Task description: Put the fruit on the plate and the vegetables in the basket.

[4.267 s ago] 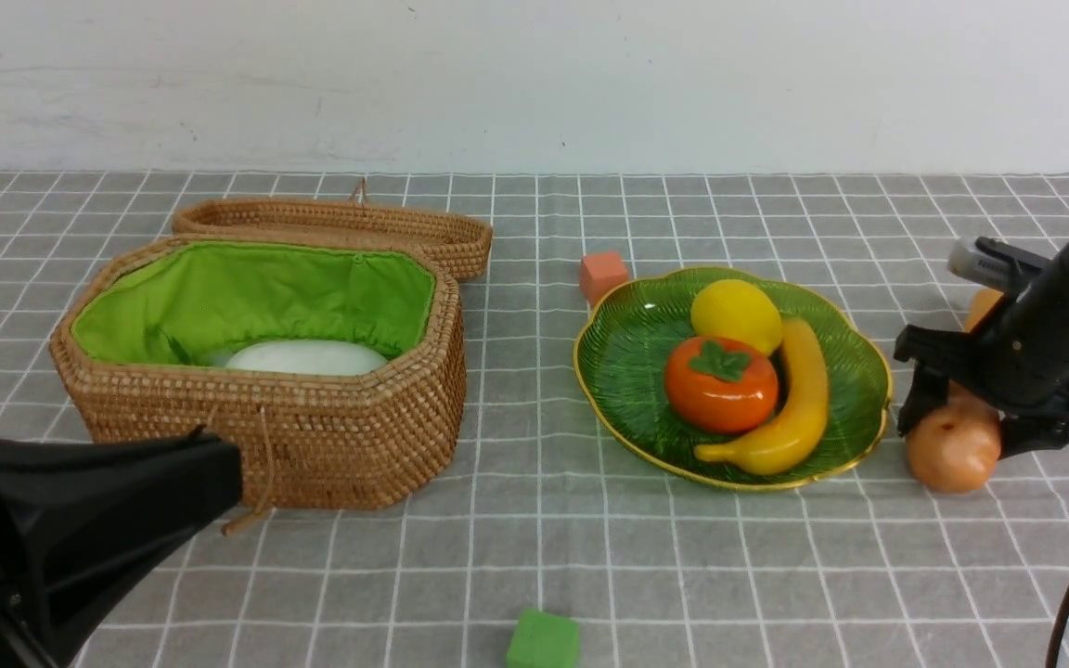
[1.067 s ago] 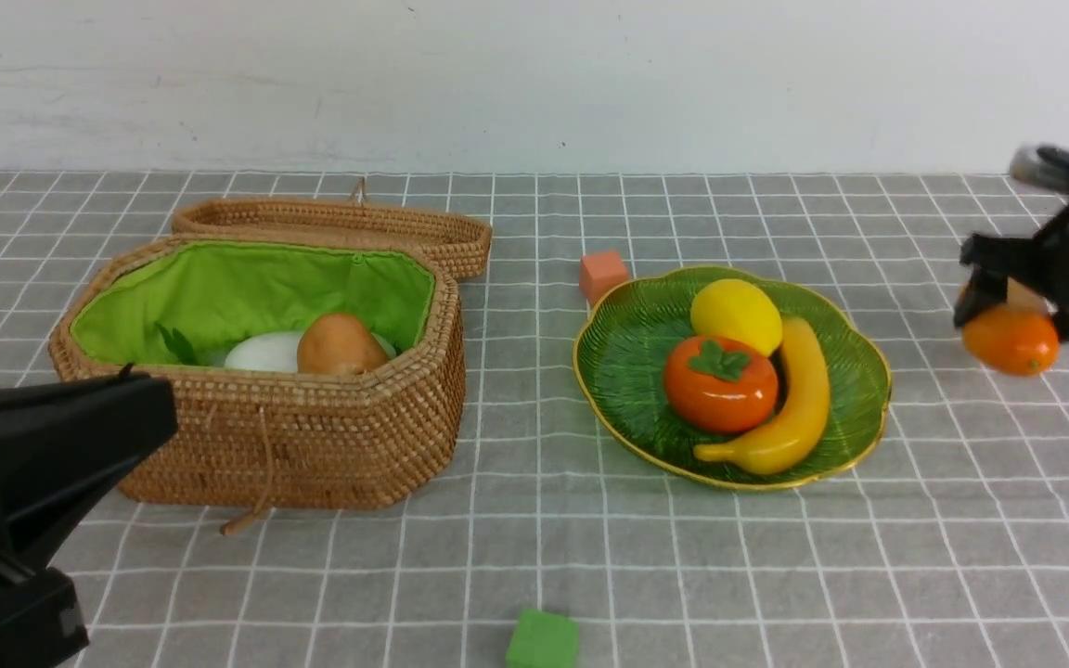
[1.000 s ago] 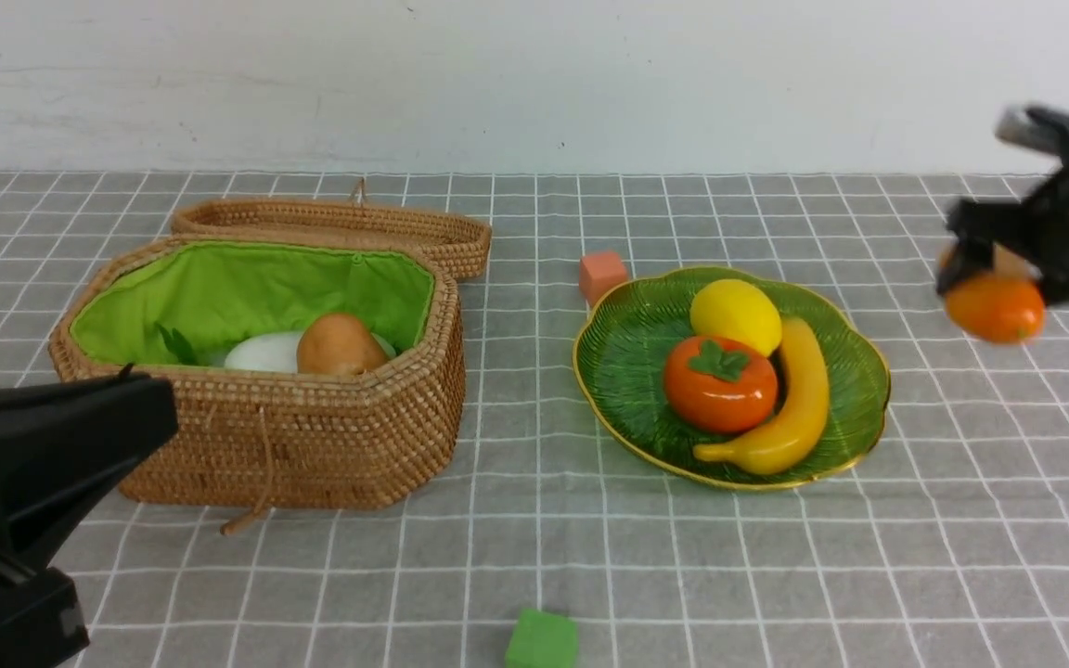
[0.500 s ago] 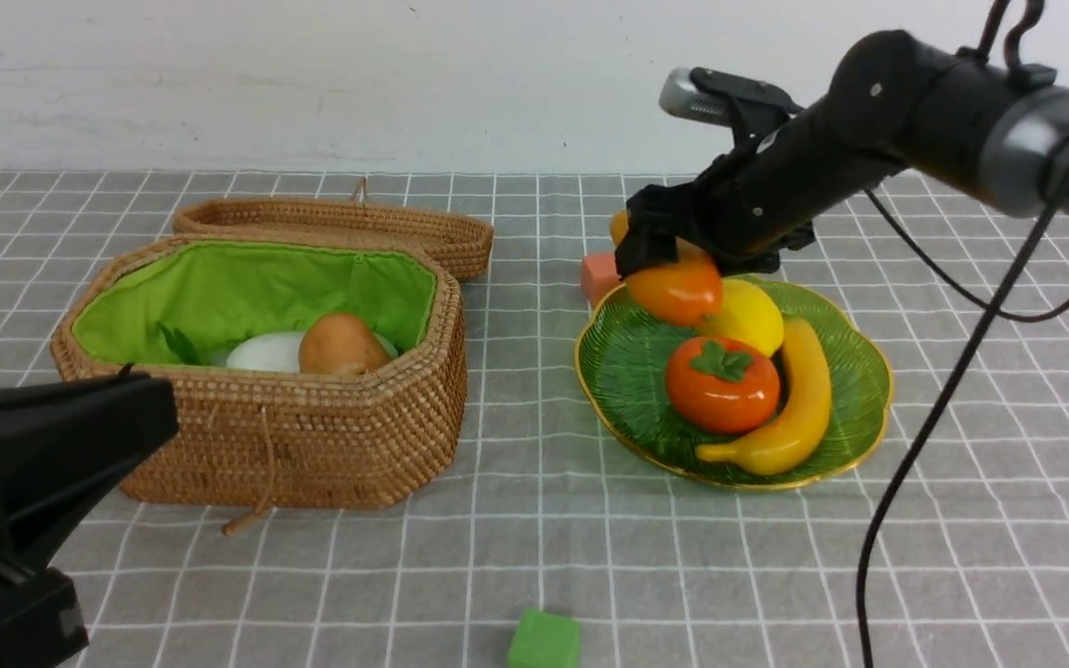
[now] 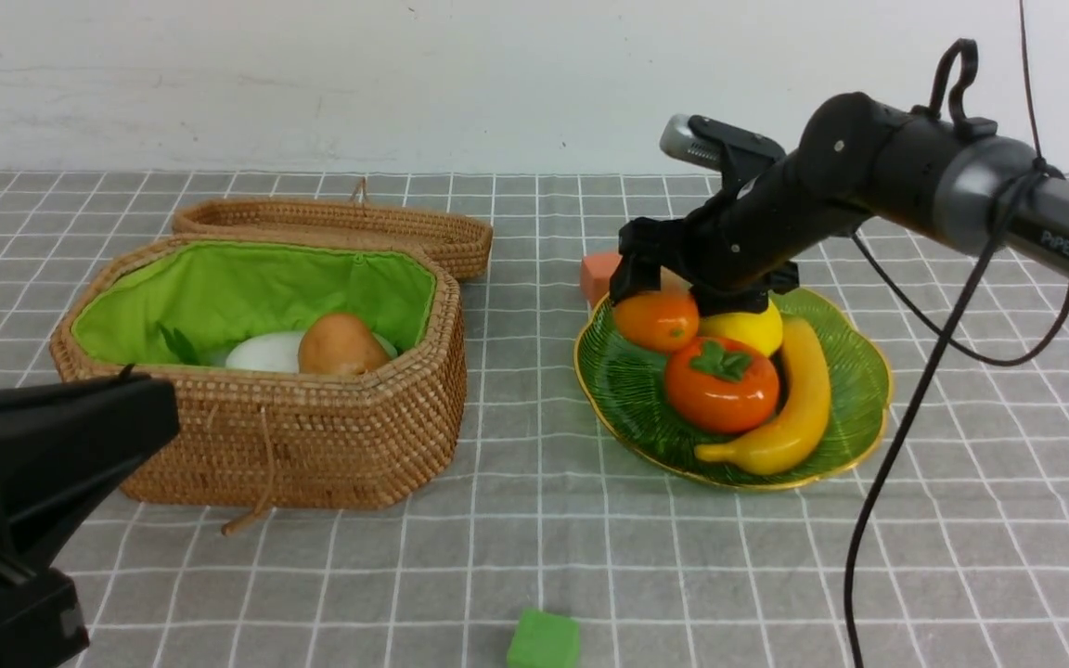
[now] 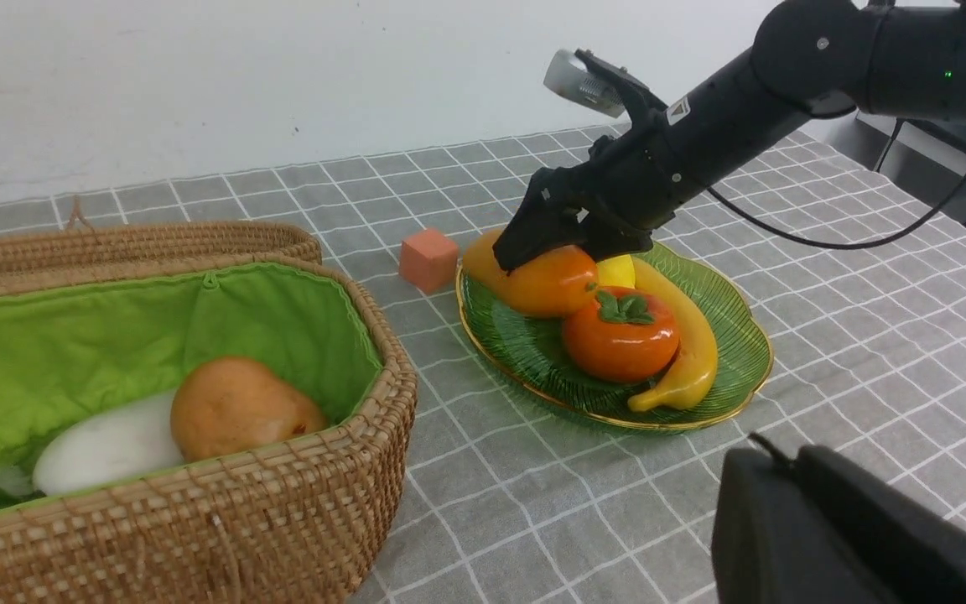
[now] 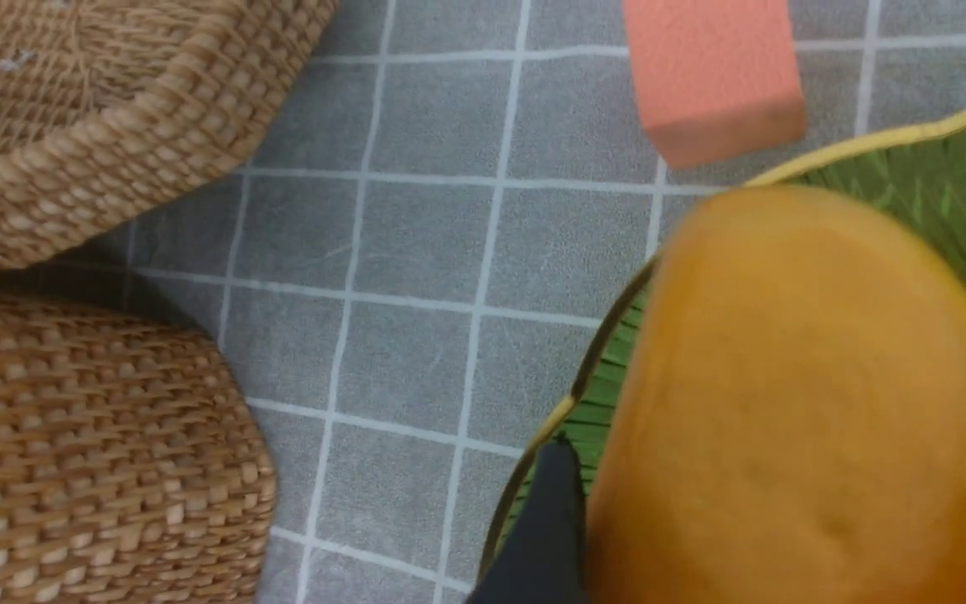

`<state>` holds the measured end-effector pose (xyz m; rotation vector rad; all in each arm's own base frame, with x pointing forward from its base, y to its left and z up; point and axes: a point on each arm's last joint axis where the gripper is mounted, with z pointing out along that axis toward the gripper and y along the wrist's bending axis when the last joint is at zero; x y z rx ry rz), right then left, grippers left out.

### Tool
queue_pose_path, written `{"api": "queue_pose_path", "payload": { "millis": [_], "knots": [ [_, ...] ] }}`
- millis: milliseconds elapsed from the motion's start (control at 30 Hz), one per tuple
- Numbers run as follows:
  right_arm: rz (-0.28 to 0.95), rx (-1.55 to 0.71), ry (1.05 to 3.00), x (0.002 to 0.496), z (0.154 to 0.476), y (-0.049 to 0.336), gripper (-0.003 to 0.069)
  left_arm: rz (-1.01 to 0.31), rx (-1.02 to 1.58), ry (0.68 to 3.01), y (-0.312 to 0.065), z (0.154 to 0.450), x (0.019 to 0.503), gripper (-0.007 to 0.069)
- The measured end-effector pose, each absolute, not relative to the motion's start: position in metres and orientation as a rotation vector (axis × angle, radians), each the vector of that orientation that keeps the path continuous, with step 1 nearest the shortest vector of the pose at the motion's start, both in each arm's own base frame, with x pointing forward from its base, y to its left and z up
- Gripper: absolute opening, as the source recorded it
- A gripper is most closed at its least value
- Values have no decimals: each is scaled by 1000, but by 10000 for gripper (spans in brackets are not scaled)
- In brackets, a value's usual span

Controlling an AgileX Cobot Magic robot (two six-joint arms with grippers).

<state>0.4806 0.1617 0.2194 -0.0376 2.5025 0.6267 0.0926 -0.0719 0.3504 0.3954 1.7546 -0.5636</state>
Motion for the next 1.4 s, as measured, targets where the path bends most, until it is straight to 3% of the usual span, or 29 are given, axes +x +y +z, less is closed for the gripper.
{"api": "queue_pose_path", "payload": {
  "millis": [267,467,500,533,600,700,800,867,1100,1200,1400],
  "knots": [
    [653,-49,2543,472,255,144,606,-564,395,1755,-72,350,93,35],
    [618,-152,2545,436,335,112,435,-556,400,1749,-72,351,93,35],
    [575,-212,2552,419,356,105,342,-551,403,1747,-72,351,93,35],
    [570,-216,2553,417,359,104,331,-551,402,1746,-72,351,93,35],
    [503,-278,2531,391,391,97,184,-568,383,1750,-72,351,93,35],
    [422,-295,2473,364,422,88,49,-585,362,1755,-71,351,93,35],
    [346,-289,2438,327,443,76,-15,-591,357,1751,-69,348,90,35],
    [316,-273,2431,299,450,69,-17,-602,359,1738,-65,342,86,35],
    [265,-199,2491,186,422,45,-14,-684,361,1653,-50,312,66,35],
    [277,-153,2487,118,391,33,-10,-716,370,1607,-47,303,60,35],
    [302,-9,2387,32,329,15,-7,-703,373,1624,-46,296,60,36]
  ]
}}
